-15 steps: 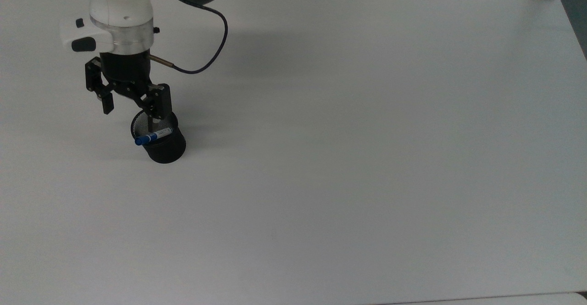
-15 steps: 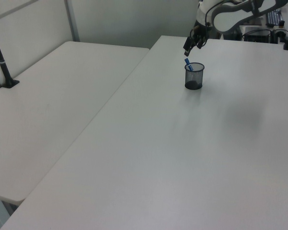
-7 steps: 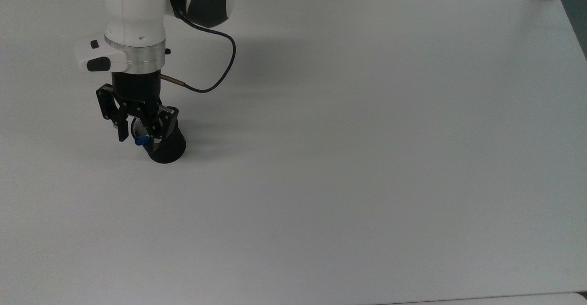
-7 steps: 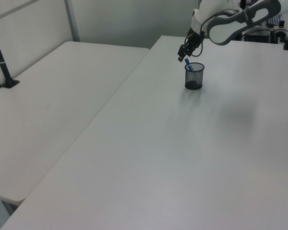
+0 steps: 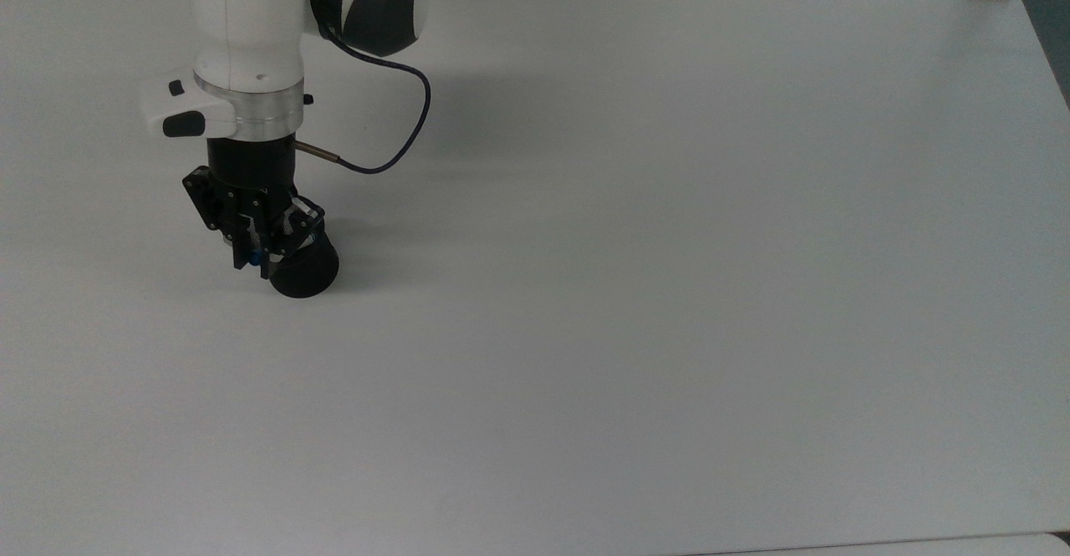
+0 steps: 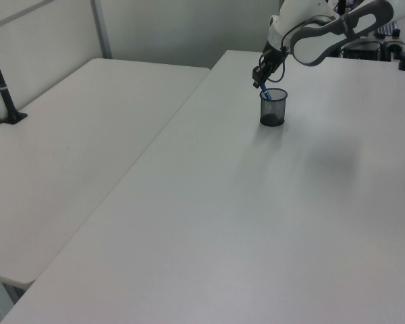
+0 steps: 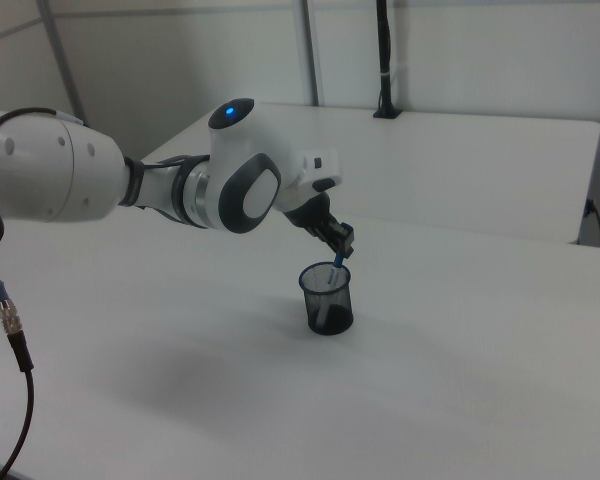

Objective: Remove the marker
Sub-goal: 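Lift the marker straight up out of the pen cup, then carry the marker beside the cup and lower it to the table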

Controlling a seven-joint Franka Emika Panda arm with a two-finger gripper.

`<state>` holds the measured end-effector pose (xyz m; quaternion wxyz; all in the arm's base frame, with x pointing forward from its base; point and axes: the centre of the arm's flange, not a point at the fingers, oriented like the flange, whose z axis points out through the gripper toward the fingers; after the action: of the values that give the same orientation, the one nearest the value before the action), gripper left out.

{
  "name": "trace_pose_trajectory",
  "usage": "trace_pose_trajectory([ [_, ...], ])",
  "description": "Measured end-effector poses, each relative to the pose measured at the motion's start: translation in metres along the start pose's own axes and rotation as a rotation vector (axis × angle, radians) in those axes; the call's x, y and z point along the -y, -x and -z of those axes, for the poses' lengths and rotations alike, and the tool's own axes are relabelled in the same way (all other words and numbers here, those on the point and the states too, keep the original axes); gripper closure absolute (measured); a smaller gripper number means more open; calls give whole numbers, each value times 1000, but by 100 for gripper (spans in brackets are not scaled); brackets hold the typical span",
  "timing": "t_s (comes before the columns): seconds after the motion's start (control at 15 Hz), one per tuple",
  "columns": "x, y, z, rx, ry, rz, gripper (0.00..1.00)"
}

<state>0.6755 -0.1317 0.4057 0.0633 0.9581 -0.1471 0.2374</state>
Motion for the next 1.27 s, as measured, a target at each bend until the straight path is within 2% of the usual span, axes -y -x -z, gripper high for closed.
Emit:
trace_pose_trajectory([
  [0.13, 1, 0, 0, -2, -1, 5, 84],
  [0.6, 1, -9, 14, -30, -5, 8, 84],
  [1.0, -14, -38, 108, -127, -16, -21, 84],
  [1.27, -16, -36, 165, -81, -17, -25, 84],
])
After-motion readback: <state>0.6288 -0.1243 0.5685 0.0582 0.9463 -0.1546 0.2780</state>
